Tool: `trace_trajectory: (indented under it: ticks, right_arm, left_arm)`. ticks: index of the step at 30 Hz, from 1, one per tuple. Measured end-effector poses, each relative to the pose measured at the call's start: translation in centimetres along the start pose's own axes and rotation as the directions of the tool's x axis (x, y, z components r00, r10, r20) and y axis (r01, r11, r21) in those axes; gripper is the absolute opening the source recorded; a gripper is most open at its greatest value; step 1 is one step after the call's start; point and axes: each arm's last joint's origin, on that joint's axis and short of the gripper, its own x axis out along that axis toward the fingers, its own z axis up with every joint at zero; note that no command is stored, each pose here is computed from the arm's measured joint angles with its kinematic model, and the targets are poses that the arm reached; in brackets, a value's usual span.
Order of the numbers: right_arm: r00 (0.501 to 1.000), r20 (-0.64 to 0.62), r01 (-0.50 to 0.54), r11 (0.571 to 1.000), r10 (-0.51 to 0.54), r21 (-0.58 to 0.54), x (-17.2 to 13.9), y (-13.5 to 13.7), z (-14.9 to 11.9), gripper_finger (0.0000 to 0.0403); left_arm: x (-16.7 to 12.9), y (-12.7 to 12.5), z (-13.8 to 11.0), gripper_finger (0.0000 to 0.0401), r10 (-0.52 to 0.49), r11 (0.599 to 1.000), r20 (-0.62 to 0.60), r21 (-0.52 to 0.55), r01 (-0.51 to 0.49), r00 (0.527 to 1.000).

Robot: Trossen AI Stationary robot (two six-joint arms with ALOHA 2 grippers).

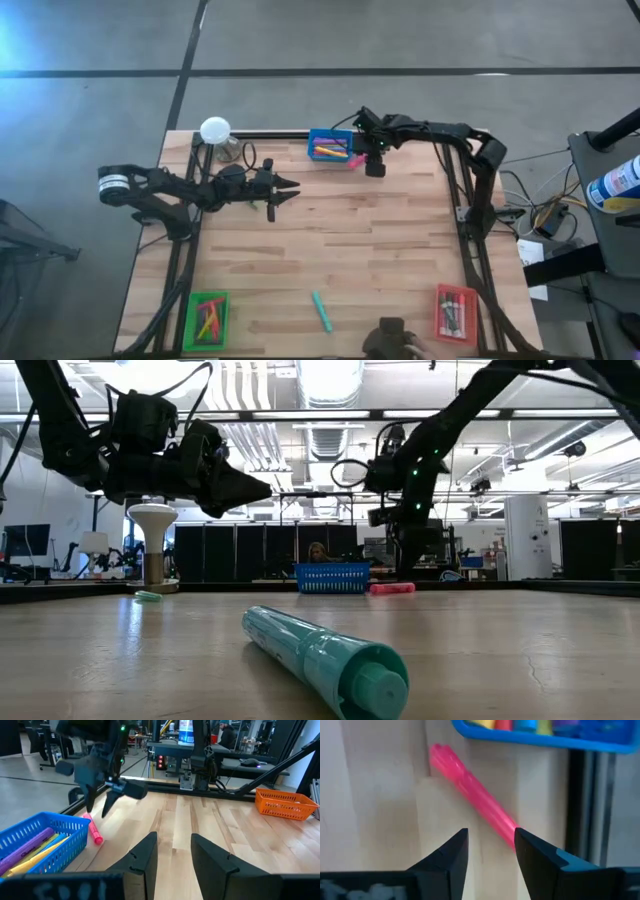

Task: Pick & Place Markers
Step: Put the pink highlighter into the blue bin

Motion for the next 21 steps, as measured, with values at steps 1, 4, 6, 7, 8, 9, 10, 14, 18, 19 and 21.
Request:
trace_trajectory:
  ticks: [1, 4, 6, 7, 8, 9, 10, 14, 18, 19, 21]
  right_arm:
    - [1.000, 0.001, -0.009, 1.000, 0.009, -0.010, 0.3, 0.0, 0.1, 0.0157]
    - [1.000, -0.020, -0.023, 0.998, 0.022, -0.053, 1.0, 0.0, 0.2, 0.0159]
    - [0.999, -0.030, -0.030, 0.996, 0.028, -0.078, 1.5, 0.0, 0.1, 0.0160]
    - [0.999, -0.033, -0.032, 0.996, 0.029, -0.083, 1.7, 0.1, 0.1, 0.0160]
    - [0.999, -0.036, -0.035, 0.995, 0.032, -0.088, 1.9, 0.1, 0.1, 0.0160]
    - [0.999, -0.036, -0.037, 0.995, 0.033, -0.096, 2.1, 0.1, 0.1, 0.0160]
    - [0.999, -0.036, -0.038, 0.994, 0.035, -0.102, 2.1, 0.1, 0.1, 0.0160]
    - [0.999, -0.033, -0.041, 0.993, 0.037, -0.107, 2.4, 0.2, 0.1, 0.0157]
    - [0.998, -0.037, -0.047, 0.993, 0.043, -0.111, 2.5, 0.2, 0.0, 0.0140]
    - [0.998, -0.039, -0.050, 0.993, 0.046, -0.110, 2.5, 0.3, 0.0, 0.0135]
    - [0.998, -0.034, -0.063, 0.992, 0.060, -0.108, 2.6, 0.4, -0.1, 0.0123]
  left_arm:
    - [0.0, 0.0, 0.0, 0.0113, 0.000, 1.000, 0.000, 0.000, 0.000, 1.000]
    - [0.0, 0.0, 0.0, 0.0113, 0.000, 1.000, 0.000, 0.000, 0.000, 1.000]
    - [0.0, 0.0, 0.0, 0.0113, 0.000, 1.000, 0.000, 0.000, 0.000, 1.000]
    - [0.0, 0.0, 0.0, 0.0113, 0.000, 1.000, 0.000, 0.000, 0.000, 1.000]
    - [0.0, 0.0, 0.0, 0.0113, 0.000, 1.000, 0.000, 0.000, 0.000, 1.000]
    - [0.0, 0.0, 0.0, 0.0113, 0.000, 1.000, 0.000, 0.000, 0.000, 1.000]
    - [0.0, 0.0, 0.0, 0.0113, 0.000, 1.000, 0.000, 0.000, 0.000, 1.000]
    - [0.0, 0.0, 0.0, 0.0113, 0.000, 1.000, 0.000, 0.000, 0.000, 1.000]
    - [0.0, 0.0, 0.0, 0.0113, 0.000, 1.000, 0.000, 0.000, 0.000, 1.000]
    - [0.0, 0.0, 0.0, 0.0113, 0.000, 1.000, 0.000, 0.000, 0.000, 1.000]
    - [0.0, 0.0, 0.0, 0.0113, 0.000, 1.000, 0.000, 0.000, 0.000, 1.000]
